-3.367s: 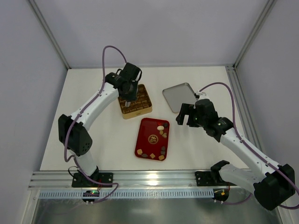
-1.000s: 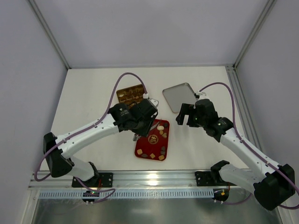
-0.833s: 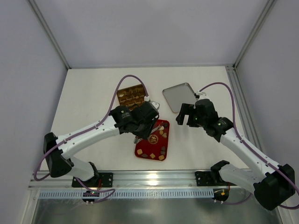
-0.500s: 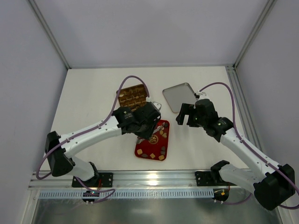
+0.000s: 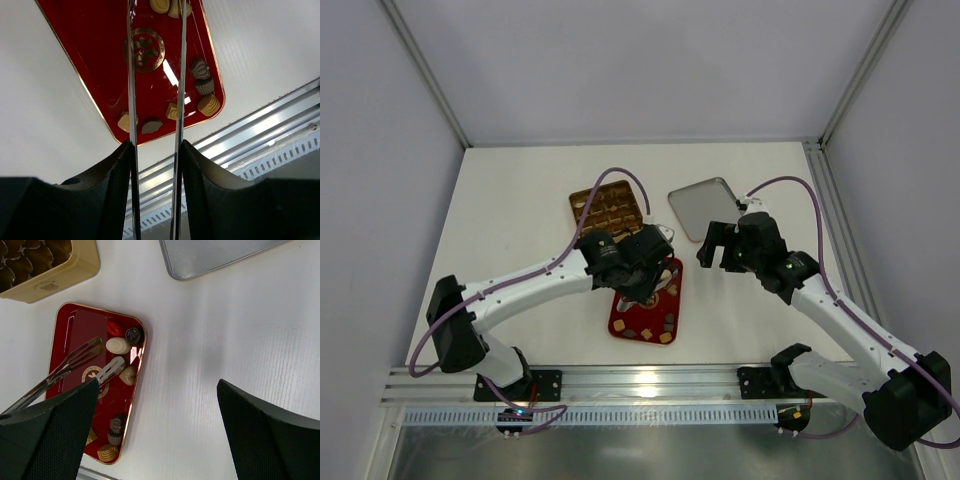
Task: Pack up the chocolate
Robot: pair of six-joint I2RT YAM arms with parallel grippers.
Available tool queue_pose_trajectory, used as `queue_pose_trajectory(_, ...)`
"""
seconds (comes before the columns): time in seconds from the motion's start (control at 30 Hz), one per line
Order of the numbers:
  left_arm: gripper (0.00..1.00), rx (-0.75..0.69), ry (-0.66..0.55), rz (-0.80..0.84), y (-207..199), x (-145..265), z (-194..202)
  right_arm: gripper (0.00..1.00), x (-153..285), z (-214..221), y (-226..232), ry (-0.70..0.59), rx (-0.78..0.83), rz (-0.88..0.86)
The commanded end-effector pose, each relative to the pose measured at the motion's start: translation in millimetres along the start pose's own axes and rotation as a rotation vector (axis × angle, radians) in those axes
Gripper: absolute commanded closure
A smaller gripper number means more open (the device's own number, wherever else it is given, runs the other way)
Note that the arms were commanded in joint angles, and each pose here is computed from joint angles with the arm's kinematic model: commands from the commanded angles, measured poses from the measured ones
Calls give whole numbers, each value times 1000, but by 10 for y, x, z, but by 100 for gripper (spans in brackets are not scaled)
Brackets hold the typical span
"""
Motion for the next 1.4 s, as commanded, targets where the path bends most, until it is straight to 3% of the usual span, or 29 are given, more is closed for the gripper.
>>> queue_pose_trajectory(0.0,58,13,-29,12,-55,-25,-27,0,61,-82,47,-56,-5,-24)
queue_pose_trajectory(0.63,59,6,-10,-75,-64,-114,33,0,44,-57,31,-51,-6,-20)
queue_pose_trajectory(1.37,59,-5,26,-62,-31,-82,137,0,52,-48,24,-49,-11,-22)
Point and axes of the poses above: each gripper's point midway between its finger pads, its own x axis back along the fingers, its own y axis along the line the jaws close on, z = x × y, the point moved 10 cm from there along x, back along the fingers, and after that the axes turned 7 degrees about -x, right-handed, at the moved point
